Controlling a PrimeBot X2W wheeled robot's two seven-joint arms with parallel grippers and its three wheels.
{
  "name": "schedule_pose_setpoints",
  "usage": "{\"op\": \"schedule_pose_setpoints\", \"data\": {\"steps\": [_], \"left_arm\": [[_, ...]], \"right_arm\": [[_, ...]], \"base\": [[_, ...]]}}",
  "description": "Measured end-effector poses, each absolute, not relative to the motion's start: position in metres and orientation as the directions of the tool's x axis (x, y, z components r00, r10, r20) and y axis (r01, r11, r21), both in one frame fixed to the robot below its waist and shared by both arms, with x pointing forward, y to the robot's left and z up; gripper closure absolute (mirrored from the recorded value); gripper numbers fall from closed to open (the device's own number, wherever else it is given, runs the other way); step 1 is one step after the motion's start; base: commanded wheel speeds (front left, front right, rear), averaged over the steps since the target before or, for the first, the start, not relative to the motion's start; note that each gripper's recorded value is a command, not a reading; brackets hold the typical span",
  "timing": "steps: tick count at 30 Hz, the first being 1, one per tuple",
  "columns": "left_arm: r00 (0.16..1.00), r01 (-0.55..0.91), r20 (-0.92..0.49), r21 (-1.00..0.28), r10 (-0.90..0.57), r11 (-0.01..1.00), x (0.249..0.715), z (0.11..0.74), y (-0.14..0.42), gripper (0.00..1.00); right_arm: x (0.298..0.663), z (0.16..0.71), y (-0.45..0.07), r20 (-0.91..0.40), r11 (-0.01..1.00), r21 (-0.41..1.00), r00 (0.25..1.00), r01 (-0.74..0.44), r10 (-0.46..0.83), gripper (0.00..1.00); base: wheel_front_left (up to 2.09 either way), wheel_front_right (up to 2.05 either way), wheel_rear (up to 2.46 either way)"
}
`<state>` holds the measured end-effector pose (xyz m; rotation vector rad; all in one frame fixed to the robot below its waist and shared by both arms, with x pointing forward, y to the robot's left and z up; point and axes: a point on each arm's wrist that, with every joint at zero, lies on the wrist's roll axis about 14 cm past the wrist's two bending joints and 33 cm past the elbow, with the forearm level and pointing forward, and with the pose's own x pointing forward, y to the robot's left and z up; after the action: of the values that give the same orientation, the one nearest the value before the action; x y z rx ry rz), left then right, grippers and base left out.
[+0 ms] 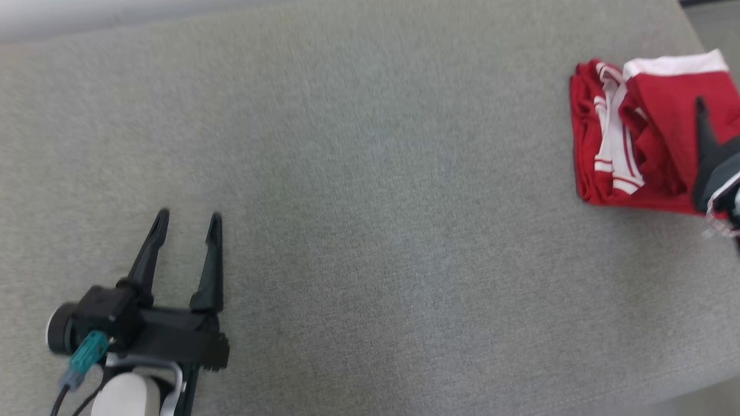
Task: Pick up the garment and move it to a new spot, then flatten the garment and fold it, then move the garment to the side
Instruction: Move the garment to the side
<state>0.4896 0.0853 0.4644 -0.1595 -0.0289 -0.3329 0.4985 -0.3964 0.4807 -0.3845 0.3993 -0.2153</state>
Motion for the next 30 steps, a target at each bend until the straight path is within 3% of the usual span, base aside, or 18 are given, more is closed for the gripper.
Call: {"op": "schedule_pose_setpoints", "data": {"steps": [7,16,22,30], "left_arm": [[0.972,0.233,0.04,-0.139,-0.23,0.962,0.461,0.476,0.12,0.0],[0.989,0.146,0.045,-0.107,-0.141,0.984,0.41,0.493,0.157,0.0],[0.993,0.101,0.069,-0.107,-0.094,0.989,0.388,0.503,0.173,0.0],[0.996,0.031,0.084,-0.124,-0.02,0.992,0.365,0.507,0.194,0.0]], "right_arm": [[0.475,0.496,-0.348,-0.183,0.965,-0.227,0.968,0.129,-0.172,0.0],[0.41,0.508,-0.307,-0.05,0.993,-0.038,0.992,0.113,-0.115,0.0],[0.387,0.523,-0.286,0.033,0.996,0.016,0.995,0.089,-0.089,0.0],[0.371,0.522,-0.244,0.053,1.0,0.029,0.999,0.007,-0.008,0.0]], "base": [[0.0,0.0,0.0],[0.0,0.0,0.0],[0.0,0.0,0.0],[0.0,0.0,0.0]]}}
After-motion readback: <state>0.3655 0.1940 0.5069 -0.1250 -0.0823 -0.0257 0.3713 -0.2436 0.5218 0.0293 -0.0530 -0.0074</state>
